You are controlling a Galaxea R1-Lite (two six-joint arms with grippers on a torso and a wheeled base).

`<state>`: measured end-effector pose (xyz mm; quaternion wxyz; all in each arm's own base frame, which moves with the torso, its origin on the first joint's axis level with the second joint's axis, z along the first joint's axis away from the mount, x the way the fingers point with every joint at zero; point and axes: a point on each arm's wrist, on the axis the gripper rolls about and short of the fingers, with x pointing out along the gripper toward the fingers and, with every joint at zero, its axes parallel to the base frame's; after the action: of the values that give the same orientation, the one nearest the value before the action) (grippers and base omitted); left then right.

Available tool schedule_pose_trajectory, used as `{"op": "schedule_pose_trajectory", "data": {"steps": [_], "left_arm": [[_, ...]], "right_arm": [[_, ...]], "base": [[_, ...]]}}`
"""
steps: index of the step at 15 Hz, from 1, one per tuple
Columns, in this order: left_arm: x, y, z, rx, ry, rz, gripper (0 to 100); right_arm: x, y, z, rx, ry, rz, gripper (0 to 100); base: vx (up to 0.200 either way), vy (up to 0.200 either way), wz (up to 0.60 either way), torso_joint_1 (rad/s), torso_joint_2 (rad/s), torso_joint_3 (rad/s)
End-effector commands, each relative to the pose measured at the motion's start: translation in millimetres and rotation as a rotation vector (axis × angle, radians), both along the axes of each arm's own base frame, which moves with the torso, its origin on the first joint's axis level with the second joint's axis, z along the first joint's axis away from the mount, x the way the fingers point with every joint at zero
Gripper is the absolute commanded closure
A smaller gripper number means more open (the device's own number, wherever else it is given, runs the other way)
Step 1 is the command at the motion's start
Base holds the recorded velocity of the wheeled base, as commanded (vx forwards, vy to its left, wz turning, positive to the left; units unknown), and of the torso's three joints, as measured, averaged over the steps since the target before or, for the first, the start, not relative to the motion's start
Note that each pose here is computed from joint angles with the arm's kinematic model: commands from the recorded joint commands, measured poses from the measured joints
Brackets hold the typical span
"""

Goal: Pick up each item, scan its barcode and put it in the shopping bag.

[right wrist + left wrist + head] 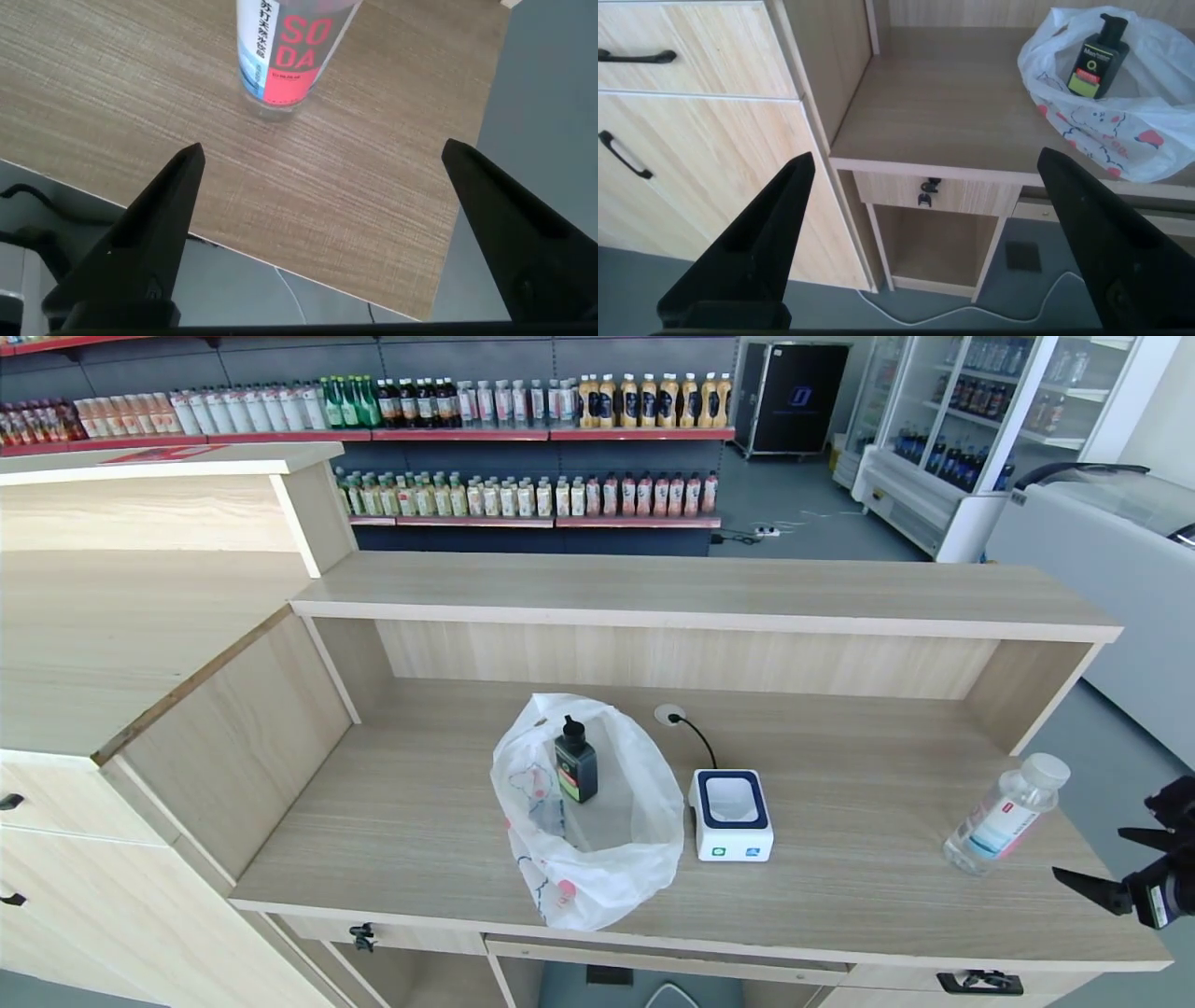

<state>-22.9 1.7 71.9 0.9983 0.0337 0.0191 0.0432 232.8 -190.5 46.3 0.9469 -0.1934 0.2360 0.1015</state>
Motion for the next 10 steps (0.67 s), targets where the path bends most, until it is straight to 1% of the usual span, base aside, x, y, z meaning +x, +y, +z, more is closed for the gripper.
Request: {"op": "schedule_pose_trajectory", "data": {"steps": [1, 5, 8, 10], "left_arm": [[0.0, 0.0, 0.0, 0.0, 0.0, 0.001, 0], [0.0, 0.0, 0.0, 0.0, 0.0, 0.001, 0], [0.0, 0.0, 0.0, 0.0, 0.0, 0.001, 0], [0.0, 0.0, 0.0, 0.0, 0.0, 0.0, 0]], "right_arm": [[5.6, -4.3, -8.5, -0.005, -0.004, 0.01, 0], [14.3, -9.9, -15.0, -0.02, -0.037, 0.058, 0], [32.4, -11.2, -24.2, -0.032, -0.071, 0.111, 0], [39.6, -10.3, -31.2, -0.027, -0.072, 0.129, 0]], "base": [[0.0, 0.0, 0.0, 0.0, 0.0, 0.0], [0.0, 0.0, 0.0, 0.0, 0.0, 0.0], [0.0, 0.0, 0.0, 0.0, 0.0, 0.0], [0.0, 0.0, 0.0, 0.0, 0.0, 0.0]]}}
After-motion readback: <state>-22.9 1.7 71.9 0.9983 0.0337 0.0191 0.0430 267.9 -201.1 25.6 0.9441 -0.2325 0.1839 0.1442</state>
